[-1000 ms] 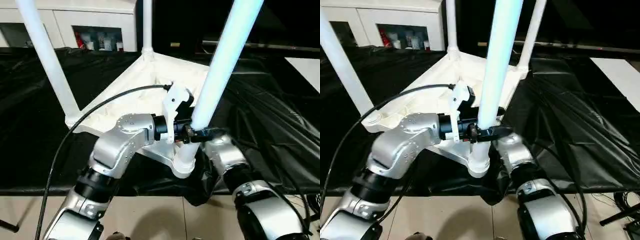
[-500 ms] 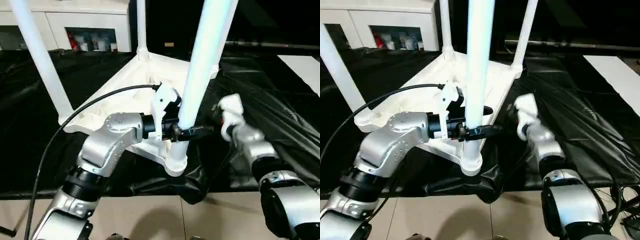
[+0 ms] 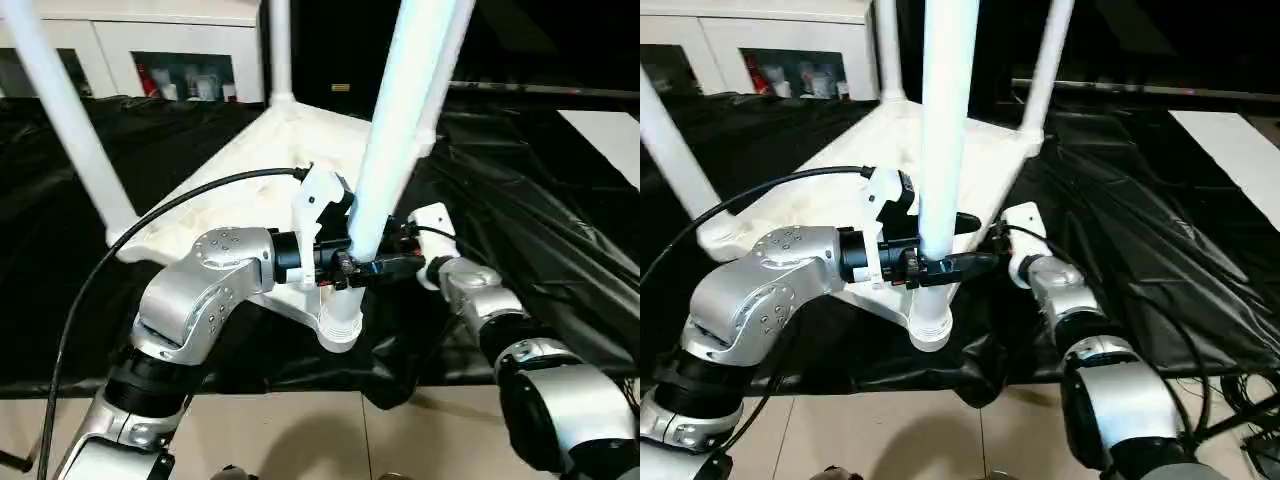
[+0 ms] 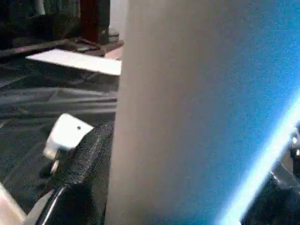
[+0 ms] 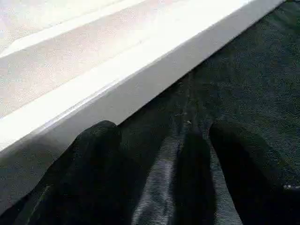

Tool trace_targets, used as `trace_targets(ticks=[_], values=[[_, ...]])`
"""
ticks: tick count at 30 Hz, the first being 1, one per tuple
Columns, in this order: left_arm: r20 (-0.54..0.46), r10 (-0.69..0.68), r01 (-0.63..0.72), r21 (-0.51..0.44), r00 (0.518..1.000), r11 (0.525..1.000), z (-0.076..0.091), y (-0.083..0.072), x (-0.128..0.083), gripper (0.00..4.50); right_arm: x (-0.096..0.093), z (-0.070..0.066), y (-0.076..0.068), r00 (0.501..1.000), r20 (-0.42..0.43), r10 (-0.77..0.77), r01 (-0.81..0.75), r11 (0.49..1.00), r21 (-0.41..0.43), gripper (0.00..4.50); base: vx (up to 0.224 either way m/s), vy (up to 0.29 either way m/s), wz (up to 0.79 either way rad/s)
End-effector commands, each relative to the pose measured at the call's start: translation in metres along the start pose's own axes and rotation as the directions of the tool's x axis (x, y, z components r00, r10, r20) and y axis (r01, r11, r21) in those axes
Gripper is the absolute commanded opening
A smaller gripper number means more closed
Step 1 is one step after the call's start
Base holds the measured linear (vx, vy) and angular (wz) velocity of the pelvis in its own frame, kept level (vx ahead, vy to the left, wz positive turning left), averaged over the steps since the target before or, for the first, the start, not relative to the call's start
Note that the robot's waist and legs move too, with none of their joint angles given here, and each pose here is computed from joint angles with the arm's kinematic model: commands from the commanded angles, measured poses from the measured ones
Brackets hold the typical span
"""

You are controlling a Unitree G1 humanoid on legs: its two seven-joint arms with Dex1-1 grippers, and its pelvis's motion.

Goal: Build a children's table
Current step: Rotate table base

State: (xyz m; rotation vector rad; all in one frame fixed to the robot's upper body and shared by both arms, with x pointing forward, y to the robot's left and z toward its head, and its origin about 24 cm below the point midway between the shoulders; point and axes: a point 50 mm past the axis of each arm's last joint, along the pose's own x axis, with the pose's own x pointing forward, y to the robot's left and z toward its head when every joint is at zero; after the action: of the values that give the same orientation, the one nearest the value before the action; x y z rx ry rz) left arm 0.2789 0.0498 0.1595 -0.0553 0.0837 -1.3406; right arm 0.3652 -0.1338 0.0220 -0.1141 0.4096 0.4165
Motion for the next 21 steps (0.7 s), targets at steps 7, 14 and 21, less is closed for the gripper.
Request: trace_targets(ticks=[7,14,21], values=[[0.028,-0.109,0.109,0.029,0.994,0.994,0.01,-0.018,0.029,3.48,0.015,0.019,0.052,0.974,0.058,0.22,-0.216,0.975,-0.06,3.59,0.0,0.0,0.0],[-0.105,0.1,-0.085,0.136,0.989,0.987,-0.006,0.017,0.016,3.48,0.012,0.024,0.025,0.997,0.067,0.032,-0.028,0.998,-0.063,3.59,0.0,0.0,0.0],[-0.214,0.206,-0.166,0.188,0.955,0.968,-0.018,0.036,-0.013,3.48,0.004,0.025,-0.001,0.994,0.096,-0.051,0.054,0.998,-0.02,3.59,0.0,0.0,0.0]])
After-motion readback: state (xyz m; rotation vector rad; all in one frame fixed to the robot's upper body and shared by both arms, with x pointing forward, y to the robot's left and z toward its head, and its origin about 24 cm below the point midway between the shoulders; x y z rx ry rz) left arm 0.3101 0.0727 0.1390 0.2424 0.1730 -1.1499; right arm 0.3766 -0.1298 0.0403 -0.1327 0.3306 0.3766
